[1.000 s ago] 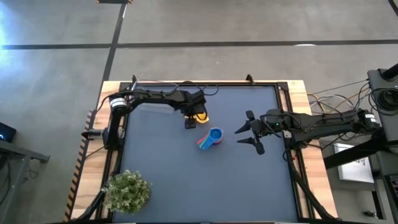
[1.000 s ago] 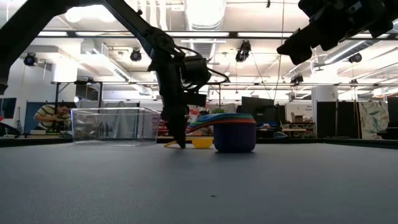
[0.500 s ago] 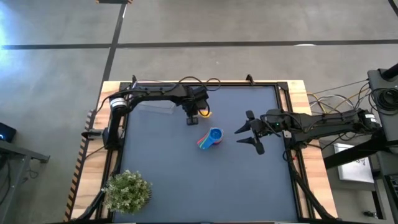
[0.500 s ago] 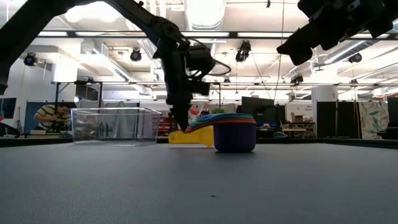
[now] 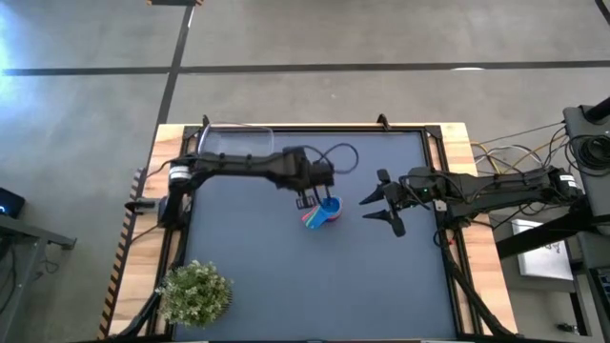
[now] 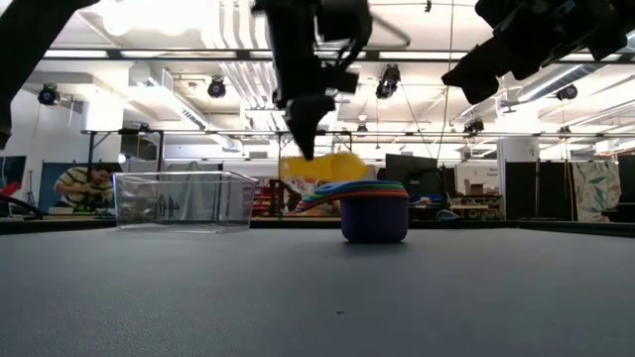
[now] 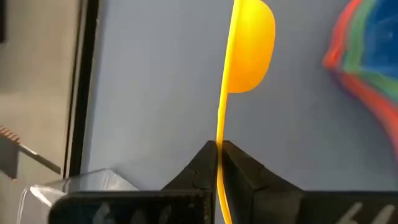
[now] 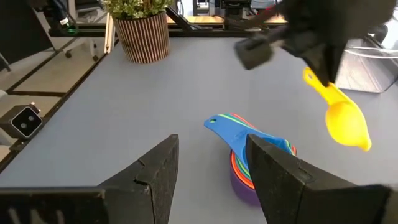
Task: Nest measuring cups in basket
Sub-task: Stack the yellow measuring cup on top of the blue measuring cup
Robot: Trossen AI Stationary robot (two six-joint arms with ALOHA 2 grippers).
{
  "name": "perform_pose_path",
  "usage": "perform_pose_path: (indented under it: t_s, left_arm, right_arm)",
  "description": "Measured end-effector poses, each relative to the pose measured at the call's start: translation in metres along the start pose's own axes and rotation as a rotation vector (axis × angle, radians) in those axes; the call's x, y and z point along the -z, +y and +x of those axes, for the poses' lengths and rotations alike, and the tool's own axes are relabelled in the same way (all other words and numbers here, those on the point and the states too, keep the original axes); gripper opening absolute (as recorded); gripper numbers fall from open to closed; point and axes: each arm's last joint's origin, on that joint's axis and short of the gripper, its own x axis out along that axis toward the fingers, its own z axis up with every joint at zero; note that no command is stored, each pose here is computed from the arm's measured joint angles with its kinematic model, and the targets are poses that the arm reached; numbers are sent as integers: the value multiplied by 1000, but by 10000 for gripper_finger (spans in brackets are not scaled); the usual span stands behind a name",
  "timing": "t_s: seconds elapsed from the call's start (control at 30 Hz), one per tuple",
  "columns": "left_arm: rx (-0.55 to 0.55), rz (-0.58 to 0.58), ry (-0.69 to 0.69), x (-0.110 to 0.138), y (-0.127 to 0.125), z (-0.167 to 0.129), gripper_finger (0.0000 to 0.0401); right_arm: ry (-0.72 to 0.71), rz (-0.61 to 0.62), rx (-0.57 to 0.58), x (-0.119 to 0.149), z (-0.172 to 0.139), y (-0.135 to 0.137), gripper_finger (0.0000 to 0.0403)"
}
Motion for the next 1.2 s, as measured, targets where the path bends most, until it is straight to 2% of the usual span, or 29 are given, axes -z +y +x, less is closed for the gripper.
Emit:
perform_pose_path:
  t_s: [0.3,0.5,0.83,1.2]
  left_arm:
    - [-78,-99,-106,0,-48,-32,0]
    - [-81,-86,-141,4,-71,-38,0]
    - [-104,-63,-199,10,-94,-40,0]
    - [-153,-7,-218,15,-102,-33,0]
  right_arm:
    - [-24,3,1,-3,-4,1,173]
    - [-48,14,1,-6,-9,2,173]
    - [-52,41,1,-6,-9,2,171]
    - [-52,41,1,-6,-9,2,171]
